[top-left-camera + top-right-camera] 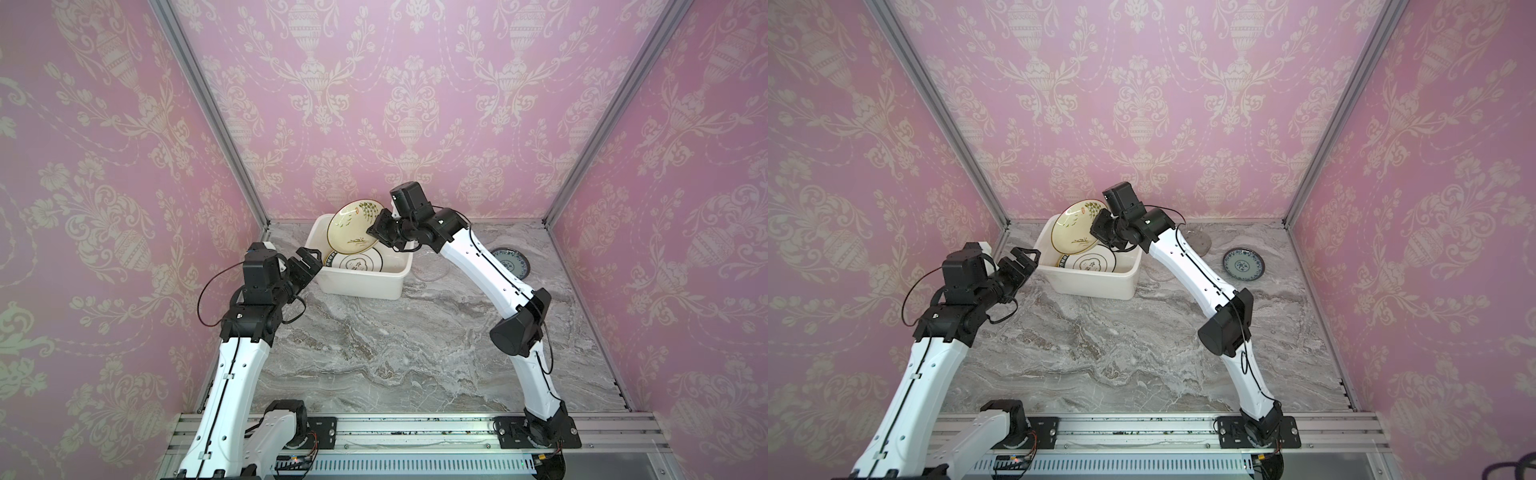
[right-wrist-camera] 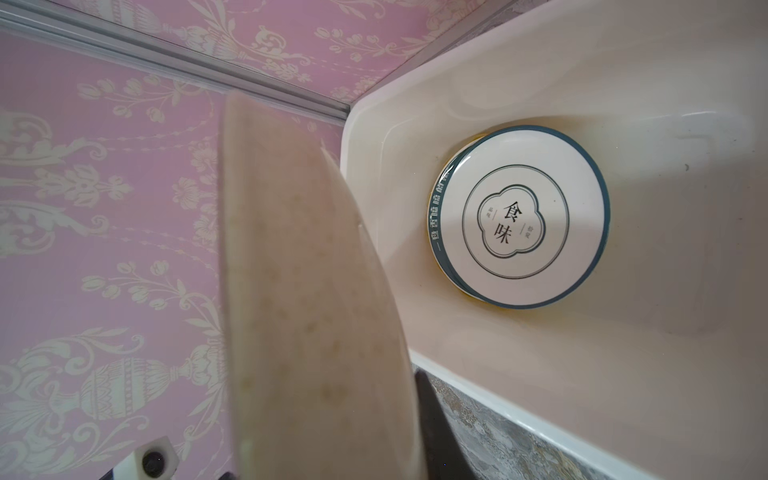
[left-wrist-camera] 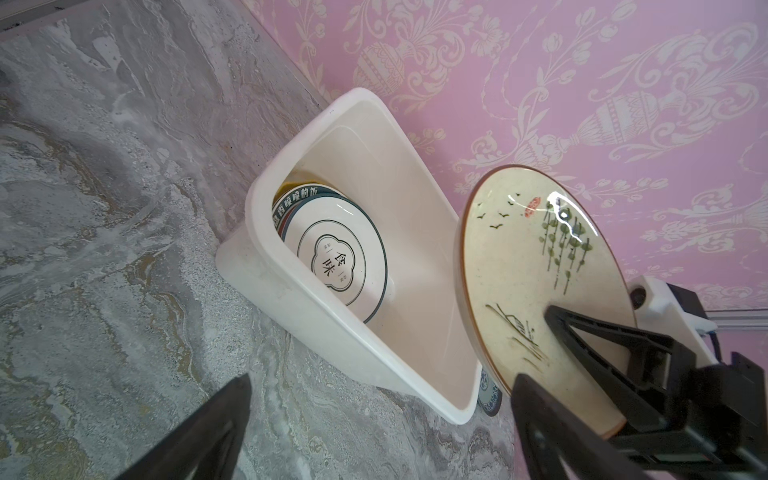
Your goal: Place the plates into the plastic bin on the countertop
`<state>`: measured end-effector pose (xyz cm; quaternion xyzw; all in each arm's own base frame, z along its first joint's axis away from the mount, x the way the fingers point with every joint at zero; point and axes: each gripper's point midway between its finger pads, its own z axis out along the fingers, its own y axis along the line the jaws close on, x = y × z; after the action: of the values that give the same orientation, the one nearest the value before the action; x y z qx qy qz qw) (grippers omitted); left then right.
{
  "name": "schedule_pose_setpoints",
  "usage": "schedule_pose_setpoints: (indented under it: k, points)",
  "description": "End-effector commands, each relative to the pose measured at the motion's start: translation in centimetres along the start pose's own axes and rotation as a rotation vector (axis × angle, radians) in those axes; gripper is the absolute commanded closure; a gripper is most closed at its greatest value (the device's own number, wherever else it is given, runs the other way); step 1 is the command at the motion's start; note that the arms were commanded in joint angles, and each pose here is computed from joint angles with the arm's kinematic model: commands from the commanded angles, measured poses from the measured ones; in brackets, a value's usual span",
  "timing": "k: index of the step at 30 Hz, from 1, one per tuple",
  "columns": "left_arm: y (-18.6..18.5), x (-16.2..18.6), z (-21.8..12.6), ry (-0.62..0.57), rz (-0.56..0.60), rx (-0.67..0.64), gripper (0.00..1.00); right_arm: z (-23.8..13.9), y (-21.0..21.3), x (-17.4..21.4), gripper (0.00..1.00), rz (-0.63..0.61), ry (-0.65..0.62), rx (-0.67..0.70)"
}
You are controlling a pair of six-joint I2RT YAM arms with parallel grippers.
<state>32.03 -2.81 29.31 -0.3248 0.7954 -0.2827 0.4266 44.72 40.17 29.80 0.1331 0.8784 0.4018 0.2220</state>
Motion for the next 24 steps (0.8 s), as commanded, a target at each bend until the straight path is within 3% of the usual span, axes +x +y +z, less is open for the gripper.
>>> schedule_pose_setpoints:
  k: [1,16,24]
  points:
    - [-0.2,-0.5,-0.7,-0.004,0.054,-0.041,0.01,-0.5,2.8,-1.9,0.97,-0.008,-0.004,-0.148]
    - [0.2,-0.2,-0.4,0.046,0.086,-0.093,0.01,10.0,2.1,-3.2,0.97,0.09,0.031,-0.386]
    - [1.1,0.6,0.0,0.071,0.068,-0.11,0.01,13.6,0.8,-1.5,0.98,0.083,0.057,-0.386]
